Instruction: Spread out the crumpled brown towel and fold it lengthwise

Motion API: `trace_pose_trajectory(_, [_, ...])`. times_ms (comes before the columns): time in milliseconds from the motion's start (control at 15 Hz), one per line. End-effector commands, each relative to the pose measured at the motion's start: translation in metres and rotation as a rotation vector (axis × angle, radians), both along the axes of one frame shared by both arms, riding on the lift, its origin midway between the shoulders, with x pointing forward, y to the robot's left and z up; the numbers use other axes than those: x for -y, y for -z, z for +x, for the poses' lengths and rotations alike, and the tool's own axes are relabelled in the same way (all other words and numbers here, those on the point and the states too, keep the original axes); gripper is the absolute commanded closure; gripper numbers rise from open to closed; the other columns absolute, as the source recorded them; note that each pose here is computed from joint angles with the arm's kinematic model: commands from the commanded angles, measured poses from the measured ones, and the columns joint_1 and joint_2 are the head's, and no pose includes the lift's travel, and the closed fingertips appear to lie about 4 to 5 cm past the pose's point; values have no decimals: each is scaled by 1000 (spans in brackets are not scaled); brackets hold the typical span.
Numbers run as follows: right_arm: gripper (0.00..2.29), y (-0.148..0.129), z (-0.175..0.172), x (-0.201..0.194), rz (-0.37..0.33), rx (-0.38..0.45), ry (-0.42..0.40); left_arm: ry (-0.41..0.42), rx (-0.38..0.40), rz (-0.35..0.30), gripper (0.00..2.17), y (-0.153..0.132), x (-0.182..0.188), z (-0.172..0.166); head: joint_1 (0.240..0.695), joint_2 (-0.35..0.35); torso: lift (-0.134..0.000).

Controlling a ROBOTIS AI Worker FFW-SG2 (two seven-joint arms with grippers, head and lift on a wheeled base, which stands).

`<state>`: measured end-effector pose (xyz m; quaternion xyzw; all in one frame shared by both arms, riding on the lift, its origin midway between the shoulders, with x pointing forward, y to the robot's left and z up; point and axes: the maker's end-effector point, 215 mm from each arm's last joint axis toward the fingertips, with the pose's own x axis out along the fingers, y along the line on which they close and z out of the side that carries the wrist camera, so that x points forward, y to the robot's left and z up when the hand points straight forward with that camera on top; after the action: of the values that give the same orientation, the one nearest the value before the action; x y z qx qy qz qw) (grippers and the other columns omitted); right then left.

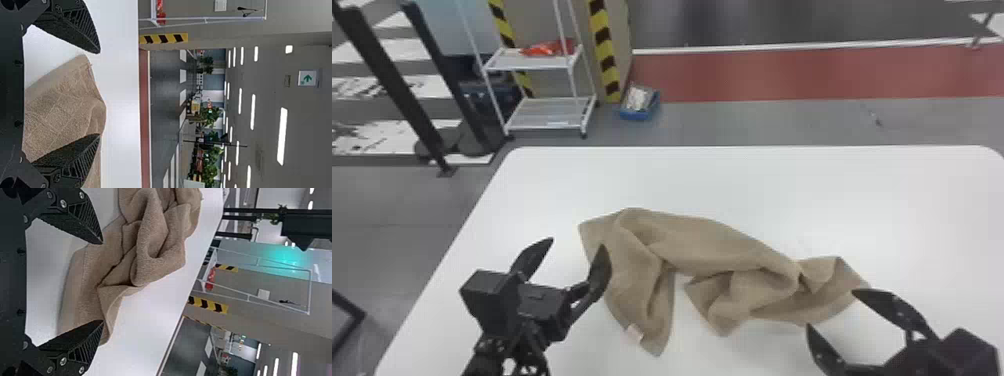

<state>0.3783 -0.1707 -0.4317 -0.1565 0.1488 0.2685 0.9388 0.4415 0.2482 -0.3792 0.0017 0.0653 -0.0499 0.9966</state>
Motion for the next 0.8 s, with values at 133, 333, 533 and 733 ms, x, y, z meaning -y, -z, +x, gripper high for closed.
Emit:
trace_pose_trajectory(133, [218,15,4,1,-22,-67,12,-2,2,-2,137,0,0,1,695,102,-124])
trace_pose_trajectory(333, [218,27,8,-9,-36,-126,-5,-4,-1,-2,137,1,-1,1,695,106,-124])
trace_pose_trajectory(533, [282,33,18,-22,-22,-140,-15,-5,-1,-1,137,1,-2,0,695,121,-124])
trace_pose_trajectory(733, [383,44,21,-27,-25,-189,-13,-9,2,1,137,0,-5,-1,695,136,-124])
